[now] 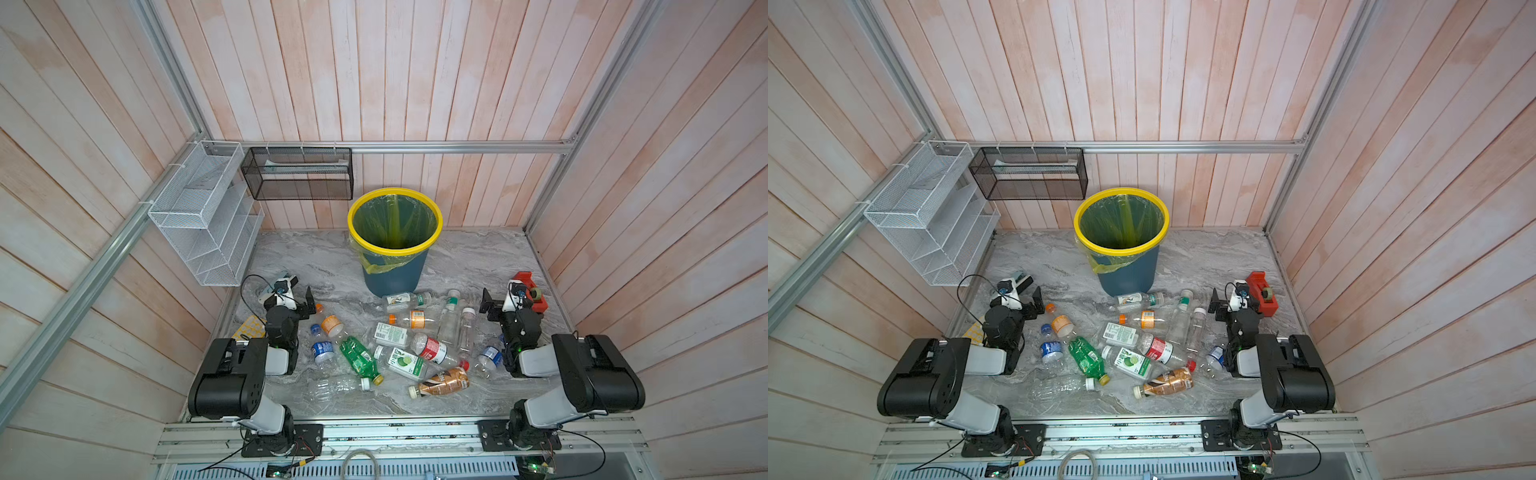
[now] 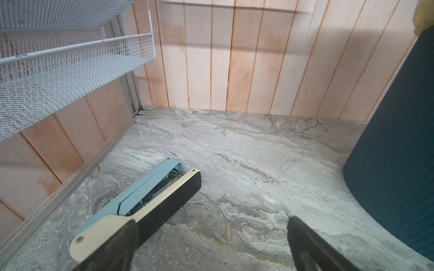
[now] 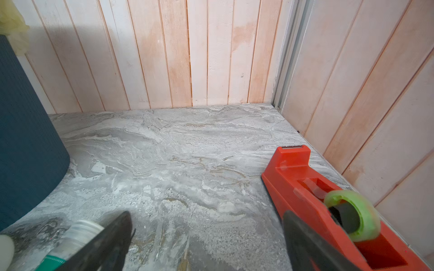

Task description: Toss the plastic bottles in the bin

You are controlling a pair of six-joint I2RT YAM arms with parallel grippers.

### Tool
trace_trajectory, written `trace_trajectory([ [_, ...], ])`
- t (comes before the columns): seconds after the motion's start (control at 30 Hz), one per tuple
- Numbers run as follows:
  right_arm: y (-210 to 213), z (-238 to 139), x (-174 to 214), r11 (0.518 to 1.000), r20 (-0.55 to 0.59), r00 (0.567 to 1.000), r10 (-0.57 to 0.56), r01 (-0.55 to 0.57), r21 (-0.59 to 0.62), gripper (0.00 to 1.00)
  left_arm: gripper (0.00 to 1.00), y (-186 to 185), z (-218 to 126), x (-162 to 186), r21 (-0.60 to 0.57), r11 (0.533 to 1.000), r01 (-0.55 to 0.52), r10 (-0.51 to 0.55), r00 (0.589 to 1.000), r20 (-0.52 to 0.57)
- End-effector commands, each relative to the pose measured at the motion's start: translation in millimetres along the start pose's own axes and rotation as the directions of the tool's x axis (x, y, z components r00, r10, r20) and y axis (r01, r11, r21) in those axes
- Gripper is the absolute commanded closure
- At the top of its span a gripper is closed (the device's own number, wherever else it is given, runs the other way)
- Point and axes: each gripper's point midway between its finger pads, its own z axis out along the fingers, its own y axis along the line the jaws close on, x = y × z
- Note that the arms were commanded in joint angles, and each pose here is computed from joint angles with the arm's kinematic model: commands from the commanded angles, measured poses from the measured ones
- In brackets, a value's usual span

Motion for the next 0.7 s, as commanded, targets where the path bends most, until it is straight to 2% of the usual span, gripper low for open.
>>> trace_trajectory([
  [0.0, 1.0, 3.6, -6.3, 1.000, 0.018, 1.000, -0.006, 0.006, 0.003, 0.00, 0.00, -0.5, 1.9, -4.9, 0.010, 1.000, -0.001, 0.001, 1.000, 0.013],
  [0.67, 1.3, 4.4, -6.7, 1.000, 0.017, 1.000, -0.007, 0.007, 0.001, 0.02, 0.00, -0.3, 1.9, -4.8, 0.009, 1.000, 0.000, 0.000, 1.000, 0.013],
])
